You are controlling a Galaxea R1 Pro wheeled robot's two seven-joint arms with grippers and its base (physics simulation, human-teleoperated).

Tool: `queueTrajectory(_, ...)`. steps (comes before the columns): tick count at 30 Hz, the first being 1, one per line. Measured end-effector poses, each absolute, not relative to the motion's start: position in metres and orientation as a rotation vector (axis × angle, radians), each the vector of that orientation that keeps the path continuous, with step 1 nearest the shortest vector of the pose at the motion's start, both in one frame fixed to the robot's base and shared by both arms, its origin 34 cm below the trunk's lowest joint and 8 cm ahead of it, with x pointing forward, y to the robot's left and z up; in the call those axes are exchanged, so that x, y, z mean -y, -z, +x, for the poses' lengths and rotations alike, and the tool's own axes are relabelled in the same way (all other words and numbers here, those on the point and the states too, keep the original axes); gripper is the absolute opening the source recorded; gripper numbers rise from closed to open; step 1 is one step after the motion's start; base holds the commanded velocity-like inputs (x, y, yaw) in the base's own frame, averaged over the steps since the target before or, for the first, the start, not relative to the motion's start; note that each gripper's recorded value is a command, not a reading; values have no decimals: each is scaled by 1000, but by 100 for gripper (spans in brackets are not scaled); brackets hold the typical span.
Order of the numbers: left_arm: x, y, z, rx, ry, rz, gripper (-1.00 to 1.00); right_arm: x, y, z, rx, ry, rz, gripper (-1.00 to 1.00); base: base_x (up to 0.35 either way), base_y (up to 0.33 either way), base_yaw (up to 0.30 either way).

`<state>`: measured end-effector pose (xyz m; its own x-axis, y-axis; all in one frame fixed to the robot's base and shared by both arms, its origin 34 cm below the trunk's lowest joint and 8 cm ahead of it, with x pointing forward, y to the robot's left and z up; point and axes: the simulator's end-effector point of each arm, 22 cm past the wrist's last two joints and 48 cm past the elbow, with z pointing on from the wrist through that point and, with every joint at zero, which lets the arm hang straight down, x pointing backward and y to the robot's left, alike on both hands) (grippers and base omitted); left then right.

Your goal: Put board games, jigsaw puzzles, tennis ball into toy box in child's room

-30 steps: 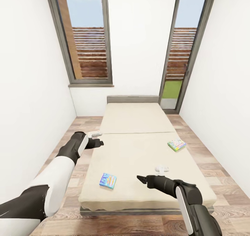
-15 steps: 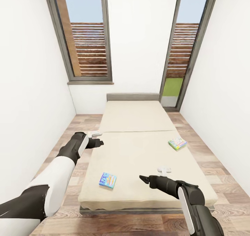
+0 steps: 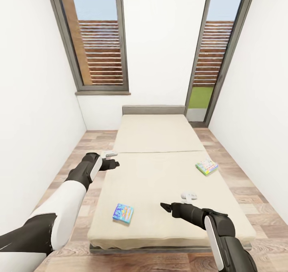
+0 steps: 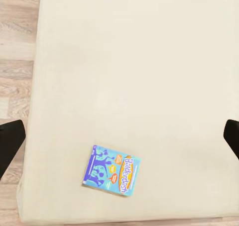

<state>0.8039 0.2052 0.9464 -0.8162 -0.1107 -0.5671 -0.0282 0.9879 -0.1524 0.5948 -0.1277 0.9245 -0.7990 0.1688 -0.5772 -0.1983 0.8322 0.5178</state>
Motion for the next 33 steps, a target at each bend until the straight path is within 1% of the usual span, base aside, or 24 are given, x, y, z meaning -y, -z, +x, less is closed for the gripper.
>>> queueTrajectory(8, -205, -937, 803, -2535, 181, -98, 100, 128, -919, 594, -2388, -765, -15, 100, 98, 0, 0)
queueTrajectory(33, -204, -926, 801, -2531, 178, -97, 100, 127, -921, 594, -2387, -777, -17, 100, 4, 0, 0)
